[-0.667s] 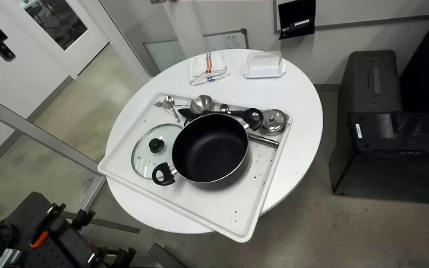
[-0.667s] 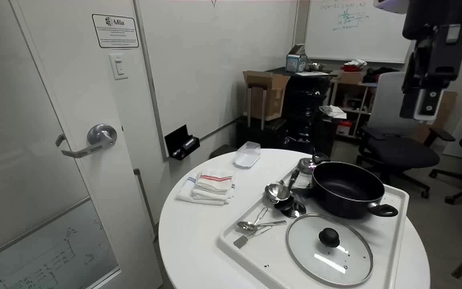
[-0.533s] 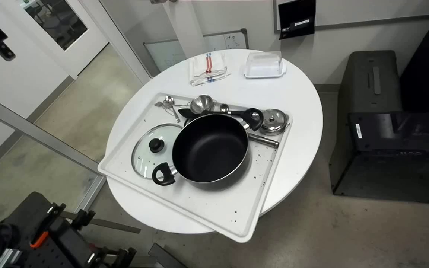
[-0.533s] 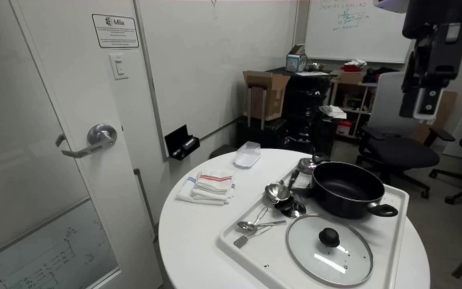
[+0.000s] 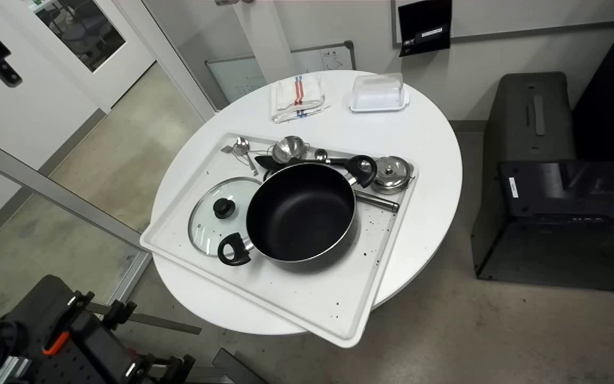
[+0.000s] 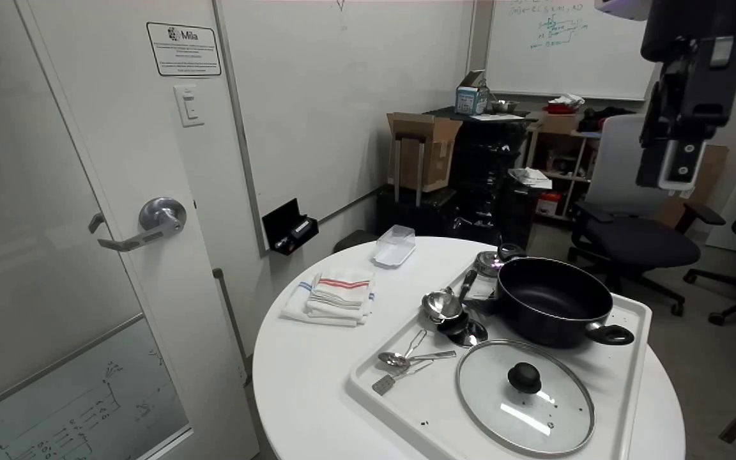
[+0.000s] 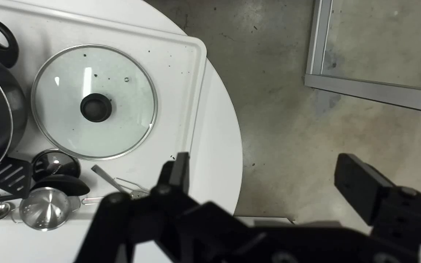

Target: Put the glass lid on the black pot

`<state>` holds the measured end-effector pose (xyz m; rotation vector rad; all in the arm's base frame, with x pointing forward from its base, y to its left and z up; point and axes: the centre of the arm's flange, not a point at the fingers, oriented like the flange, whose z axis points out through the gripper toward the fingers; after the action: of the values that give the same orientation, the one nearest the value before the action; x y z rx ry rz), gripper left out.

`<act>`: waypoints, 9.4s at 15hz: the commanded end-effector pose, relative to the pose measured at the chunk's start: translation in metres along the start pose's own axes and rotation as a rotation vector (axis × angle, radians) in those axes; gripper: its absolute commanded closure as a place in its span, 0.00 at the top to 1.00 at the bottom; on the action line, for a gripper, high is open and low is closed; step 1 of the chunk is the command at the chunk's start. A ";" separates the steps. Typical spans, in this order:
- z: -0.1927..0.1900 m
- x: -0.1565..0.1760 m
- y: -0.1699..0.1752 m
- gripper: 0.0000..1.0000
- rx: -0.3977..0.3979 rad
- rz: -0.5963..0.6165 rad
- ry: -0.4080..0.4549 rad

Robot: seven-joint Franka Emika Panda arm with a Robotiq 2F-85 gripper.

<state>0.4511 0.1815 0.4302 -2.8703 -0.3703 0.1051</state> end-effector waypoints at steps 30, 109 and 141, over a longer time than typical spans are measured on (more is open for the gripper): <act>0.098 0.046 0.077 1.00 -0.107 0.135 0.109; 0.196 0.058 0.203 0.25 -0.285 0.375 0.269; 0.200 0.078 0.382 0.25 -0.278 1.020 0.178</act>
<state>0.5899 -0.1023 0.1322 -3.0037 1.1328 -0.0513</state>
